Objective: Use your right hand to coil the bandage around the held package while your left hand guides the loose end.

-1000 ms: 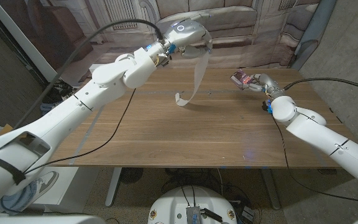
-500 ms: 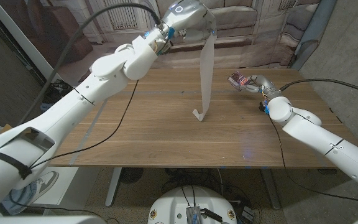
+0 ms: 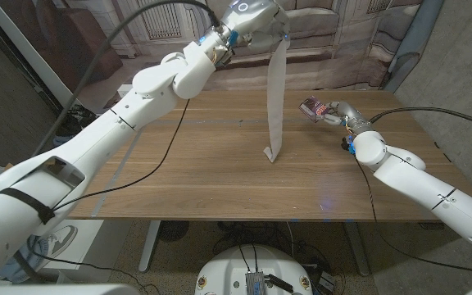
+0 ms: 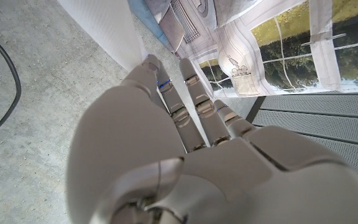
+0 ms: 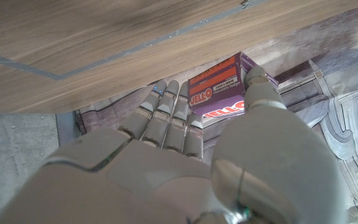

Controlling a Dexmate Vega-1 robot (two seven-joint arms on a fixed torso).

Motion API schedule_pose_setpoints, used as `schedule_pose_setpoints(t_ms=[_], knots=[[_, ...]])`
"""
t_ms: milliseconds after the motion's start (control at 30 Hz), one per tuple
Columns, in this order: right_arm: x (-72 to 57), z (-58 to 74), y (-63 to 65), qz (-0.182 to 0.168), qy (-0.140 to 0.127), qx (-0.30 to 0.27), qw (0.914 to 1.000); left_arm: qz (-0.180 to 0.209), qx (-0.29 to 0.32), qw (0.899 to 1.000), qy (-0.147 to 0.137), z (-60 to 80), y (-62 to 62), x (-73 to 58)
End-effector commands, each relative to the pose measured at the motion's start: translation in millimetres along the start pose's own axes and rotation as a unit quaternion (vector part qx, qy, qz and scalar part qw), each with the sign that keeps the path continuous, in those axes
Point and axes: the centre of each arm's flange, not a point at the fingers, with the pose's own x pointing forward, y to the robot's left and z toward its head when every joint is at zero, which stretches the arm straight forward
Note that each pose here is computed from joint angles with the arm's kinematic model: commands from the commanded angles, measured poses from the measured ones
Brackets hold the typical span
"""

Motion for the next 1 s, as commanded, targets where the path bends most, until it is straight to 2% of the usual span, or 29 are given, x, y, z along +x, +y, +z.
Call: schedule_pose_setpoints(t_ms=[33,300,500,833,1000], knots=[[-7.0,5.8,0.2,0.0,-0.013,0.007,0.9999,0.013,-0.013,1.0,-0.011,4.0,-4.6,20.4],[-11.2,10.4,8.0,0.024,-0.028,0.035,0.9987,0.044,-0.02,0.999,-0.012,5.7,4.4,40.2],[-15.3,13.6,11.9,0.039,-0.034,0.043,0.9977,0.06,-0.033,0.998,-0.006,3.1,4.9,52.4],[-20.9,18.7,10.2,0.041,-0.034,0.034,0.998,0.076,-0.05,0.996,0.013,-6.7,5.0,70.7],[-21.1,17.8,10.7,0.044,-0.033,0.031,0.998,0.083,-0.055,0.995,0.013,-5.3,6.1,76.5]])
